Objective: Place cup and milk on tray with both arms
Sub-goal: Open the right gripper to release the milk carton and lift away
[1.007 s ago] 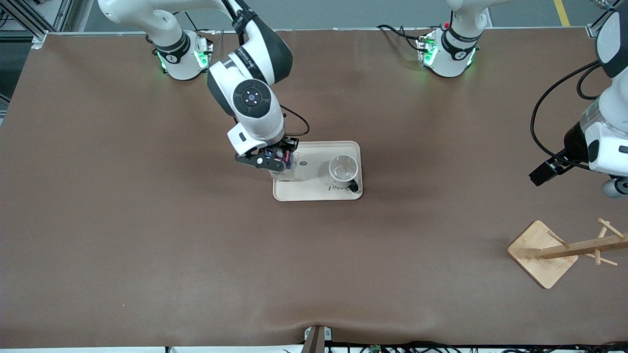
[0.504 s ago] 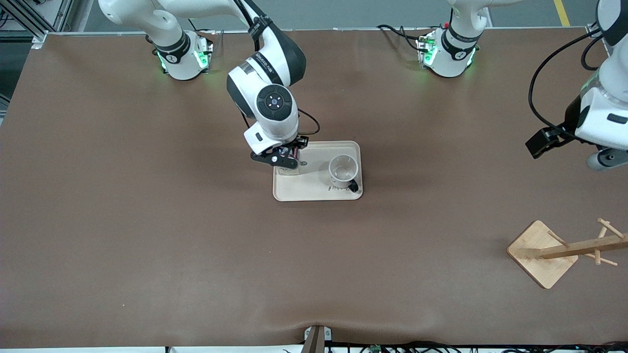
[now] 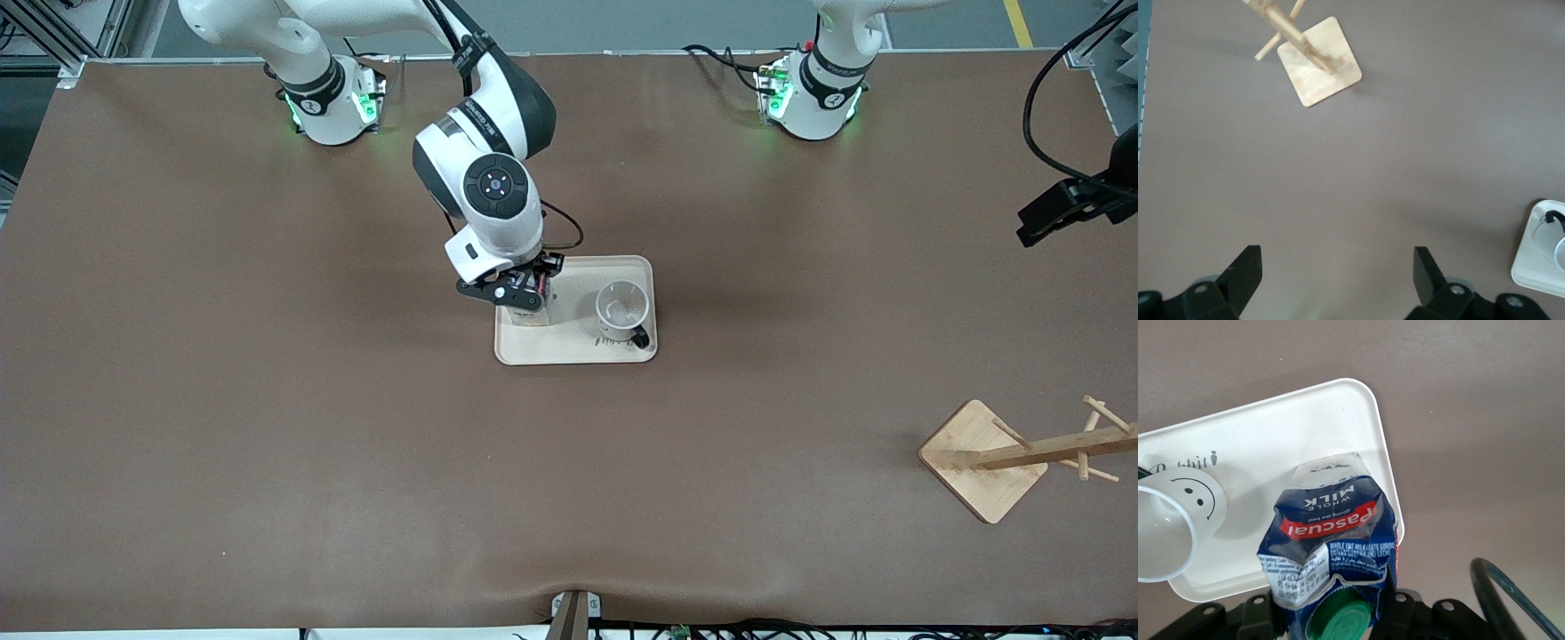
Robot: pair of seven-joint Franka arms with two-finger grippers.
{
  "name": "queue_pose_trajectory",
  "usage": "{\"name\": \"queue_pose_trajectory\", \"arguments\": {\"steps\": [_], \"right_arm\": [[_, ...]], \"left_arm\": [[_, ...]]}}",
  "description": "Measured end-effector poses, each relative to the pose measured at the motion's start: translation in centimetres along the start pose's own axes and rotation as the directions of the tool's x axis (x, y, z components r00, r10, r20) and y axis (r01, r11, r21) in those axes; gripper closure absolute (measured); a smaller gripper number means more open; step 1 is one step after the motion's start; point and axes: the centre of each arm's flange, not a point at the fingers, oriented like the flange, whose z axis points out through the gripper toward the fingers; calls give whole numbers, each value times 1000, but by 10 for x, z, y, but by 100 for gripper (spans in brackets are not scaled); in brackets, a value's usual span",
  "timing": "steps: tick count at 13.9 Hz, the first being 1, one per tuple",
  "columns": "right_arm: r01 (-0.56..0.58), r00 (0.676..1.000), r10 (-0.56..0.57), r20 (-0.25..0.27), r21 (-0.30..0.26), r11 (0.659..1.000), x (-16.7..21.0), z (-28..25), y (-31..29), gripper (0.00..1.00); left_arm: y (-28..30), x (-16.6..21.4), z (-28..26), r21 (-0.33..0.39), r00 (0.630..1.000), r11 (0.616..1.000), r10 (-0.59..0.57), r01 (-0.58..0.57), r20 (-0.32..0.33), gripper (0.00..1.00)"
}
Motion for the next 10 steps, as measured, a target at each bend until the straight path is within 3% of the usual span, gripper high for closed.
{"name": "queue_pose_trajectory", "arguments": {"steps": [3, 6, 7, 10], "right_arm": [[0, 1000, 0, 0, 0, 1000, 0, 0, 0, 37], [-2, 1000, 2, 4, -6, 1000, 1, -4, 1, 6], [-3, 1000, 4, 16, -22, 1000, 1, -9, 2, 0], [-17, 998, 20, 56, -67, 998, 8, -52, 13, 0]], "left_arm": [[4, -7, -1, -21, 1000, 1000, 8, -7, 22, 0], [16, -13, -4, -63, 999, 998, 30, -29, 27, 0], [19, -16, -8, -72, 999, 997, 35, -33, 23, 0], [17, -22, -17, -75, 999, 997, 34, -33, 13, 0]]}}
